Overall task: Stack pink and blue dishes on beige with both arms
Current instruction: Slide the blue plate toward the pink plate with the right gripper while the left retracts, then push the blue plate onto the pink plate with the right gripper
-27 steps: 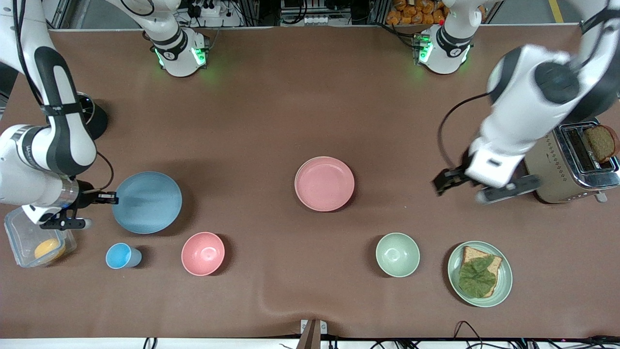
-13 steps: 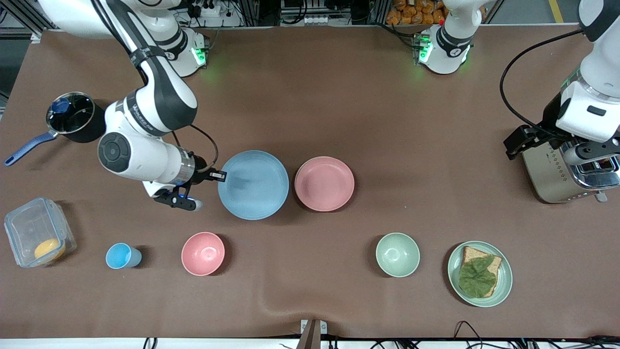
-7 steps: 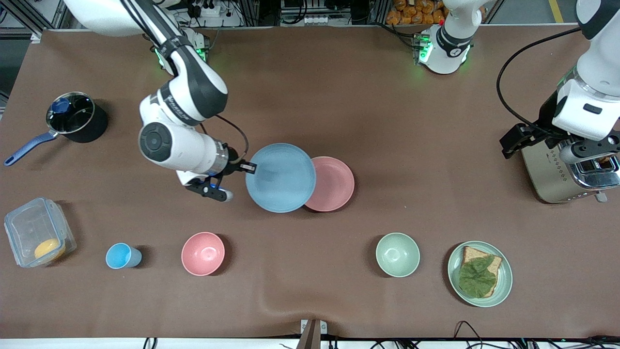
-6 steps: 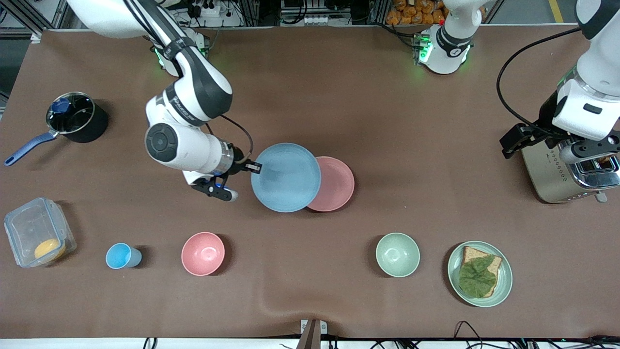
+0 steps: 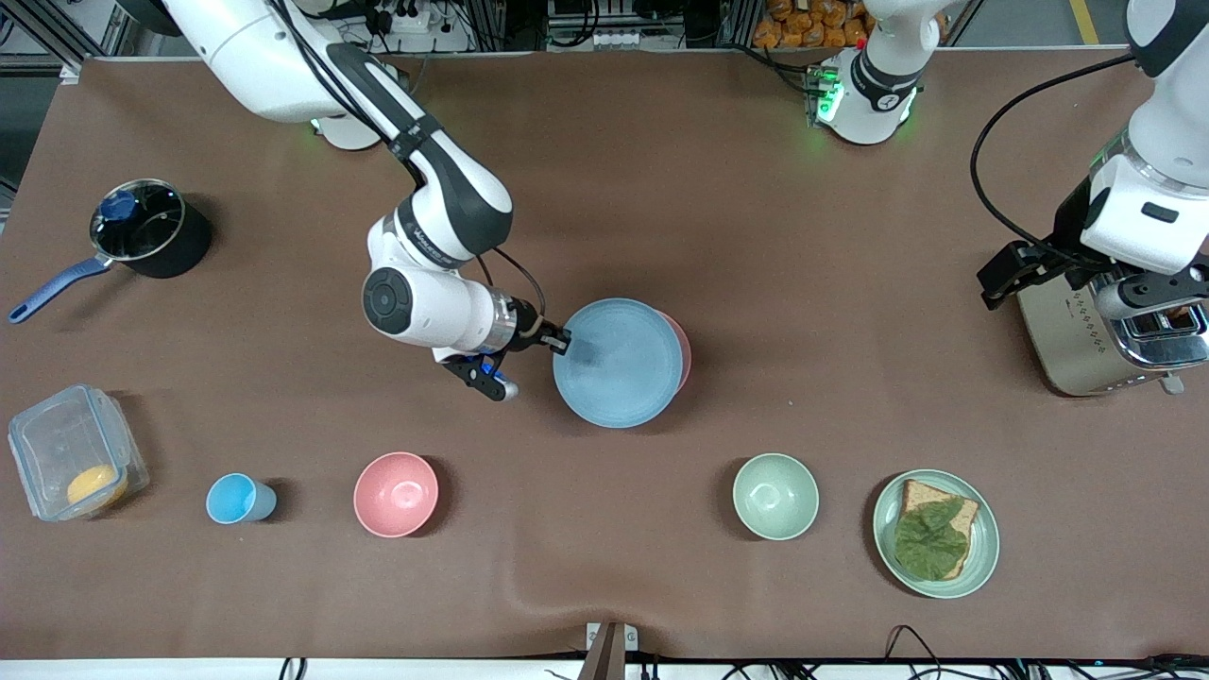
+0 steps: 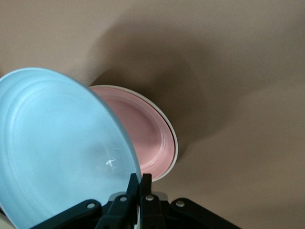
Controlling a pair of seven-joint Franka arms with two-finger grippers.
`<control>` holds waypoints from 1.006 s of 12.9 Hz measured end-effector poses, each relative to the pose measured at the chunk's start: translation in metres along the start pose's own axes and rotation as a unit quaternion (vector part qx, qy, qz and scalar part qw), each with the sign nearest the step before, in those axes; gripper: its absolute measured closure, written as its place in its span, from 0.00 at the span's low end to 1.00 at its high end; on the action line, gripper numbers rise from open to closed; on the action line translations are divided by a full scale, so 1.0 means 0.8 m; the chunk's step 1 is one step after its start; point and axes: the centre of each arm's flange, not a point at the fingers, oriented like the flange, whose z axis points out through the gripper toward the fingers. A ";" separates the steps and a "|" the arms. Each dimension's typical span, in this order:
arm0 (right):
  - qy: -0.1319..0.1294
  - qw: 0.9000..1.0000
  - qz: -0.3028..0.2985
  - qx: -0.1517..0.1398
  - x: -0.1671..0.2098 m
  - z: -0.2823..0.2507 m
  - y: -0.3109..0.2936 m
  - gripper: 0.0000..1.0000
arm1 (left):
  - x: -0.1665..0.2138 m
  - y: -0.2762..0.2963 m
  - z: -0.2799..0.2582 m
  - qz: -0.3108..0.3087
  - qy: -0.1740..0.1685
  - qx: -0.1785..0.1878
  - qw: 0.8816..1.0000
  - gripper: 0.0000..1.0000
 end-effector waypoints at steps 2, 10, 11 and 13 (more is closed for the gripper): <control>0.001 1.000 0.017 0.002 -0.002 0.003 -0.002 0.96 | 0.001 -0.002 0.000 0.000 0.000 0.000 1.000 0.00; 0.004 1.000 0.000 -0.015 -0.054 0.075 0.007 0.96 | -0.005 -0.040 -0.035 0.026 0.017 0.006 1.000 0.00; 0.004 1.000 -0.002 -0.018 -0.058 0.082 0.009 0.96 | -0.006 -0.039 -0.034 0.025 0.015 0.001 1.000 0.00; 0.007 1.000 -0.005 -0.026 -0.062 0.092 0.011 0.96 | -0.007 -0.037 -0.032 0.026 0.012 -0.001 1.000 0.00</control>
